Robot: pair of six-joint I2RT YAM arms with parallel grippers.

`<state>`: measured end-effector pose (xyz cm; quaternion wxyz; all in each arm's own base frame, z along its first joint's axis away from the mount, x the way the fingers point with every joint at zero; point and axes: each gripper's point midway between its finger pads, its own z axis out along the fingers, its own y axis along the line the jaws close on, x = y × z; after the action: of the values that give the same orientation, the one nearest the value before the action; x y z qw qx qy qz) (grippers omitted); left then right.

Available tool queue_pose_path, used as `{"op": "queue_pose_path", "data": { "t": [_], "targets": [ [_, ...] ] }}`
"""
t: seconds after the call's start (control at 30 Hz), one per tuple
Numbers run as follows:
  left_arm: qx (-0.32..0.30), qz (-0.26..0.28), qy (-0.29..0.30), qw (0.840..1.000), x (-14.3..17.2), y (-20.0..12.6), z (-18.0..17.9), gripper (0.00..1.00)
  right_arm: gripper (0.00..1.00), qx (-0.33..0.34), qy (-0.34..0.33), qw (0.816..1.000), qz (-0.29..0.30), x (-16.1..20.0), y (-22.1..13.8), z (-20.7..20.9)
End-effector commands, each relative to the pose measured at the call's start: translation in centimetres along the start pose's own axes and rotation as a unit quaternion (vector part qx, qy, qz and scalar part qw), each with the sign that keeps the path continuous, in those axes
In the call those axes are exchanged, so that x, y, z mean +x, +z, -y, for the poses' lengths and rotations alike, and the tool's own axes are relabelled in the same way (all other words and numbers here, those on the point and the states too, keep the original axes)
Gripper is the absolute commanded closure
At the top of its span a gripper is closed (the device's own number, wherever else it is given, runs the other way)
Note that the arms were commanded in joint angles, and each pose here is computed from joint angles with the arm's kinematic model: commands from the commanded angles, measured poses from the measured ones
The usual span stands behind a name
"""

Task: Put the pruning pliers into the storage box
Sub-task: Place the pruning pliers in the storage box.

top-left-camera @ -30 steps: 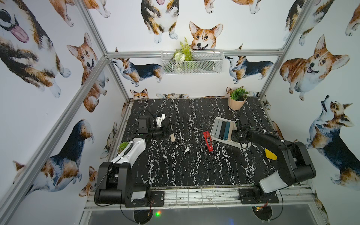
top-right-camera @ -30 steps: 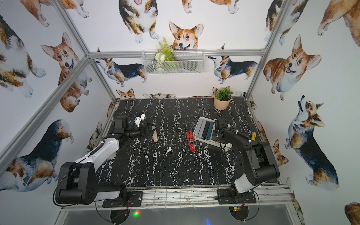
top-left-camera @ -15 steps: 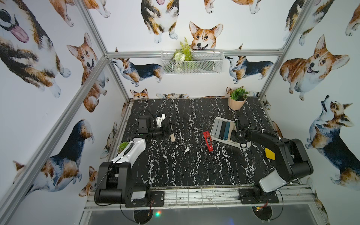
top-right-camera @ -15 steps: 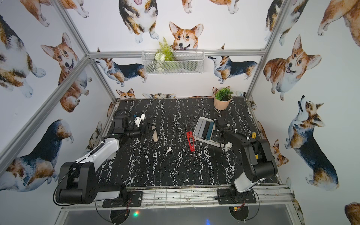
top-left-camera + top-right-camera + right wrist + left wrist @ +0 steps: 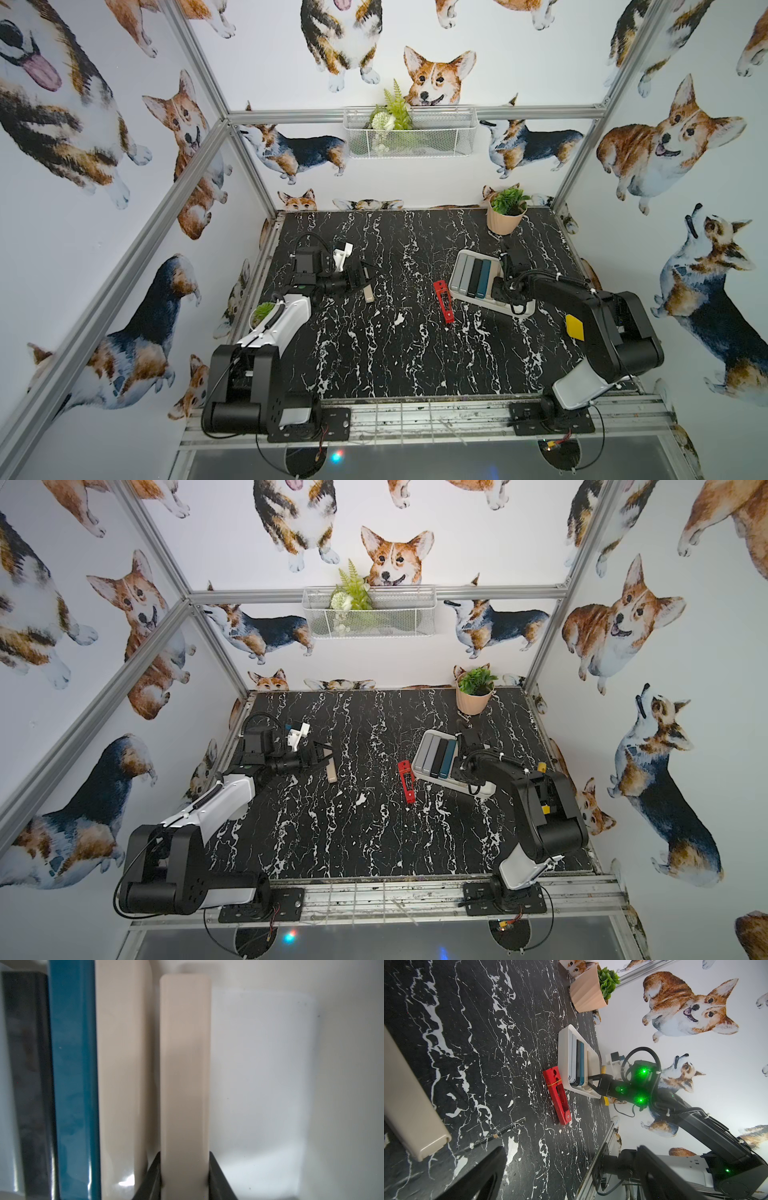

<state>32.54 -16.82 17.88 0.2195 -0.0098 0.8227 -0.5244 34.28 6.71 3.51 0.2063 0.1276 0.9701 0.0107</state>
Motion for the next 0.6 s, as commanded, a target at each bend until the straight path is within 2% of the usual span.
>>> {"op": "queue_pose_path", "data": {
  "t": [0.0,0.3,0.57],
  "targets": [
    [0.006,0.000,0.009,1.000,-0.23,0.01,0.40,0.00,1.00,0.005,-0.002,1.000,0.009,-0.64,0.07,0.09],
    [0.006,0.000,0.010,1.000,-0.23,-0.02,0.40,0.00,1.00,0.007,-0.004,1.000,0.000,-0.32,0.66,0.06],
    [0.008,0.000,0.013,1.000,-0.22,-0.06,0.60,0.00,0.92,0.006,-0.003,1.000,0.002,-0.46,0.40,0.07]
  ]
}}
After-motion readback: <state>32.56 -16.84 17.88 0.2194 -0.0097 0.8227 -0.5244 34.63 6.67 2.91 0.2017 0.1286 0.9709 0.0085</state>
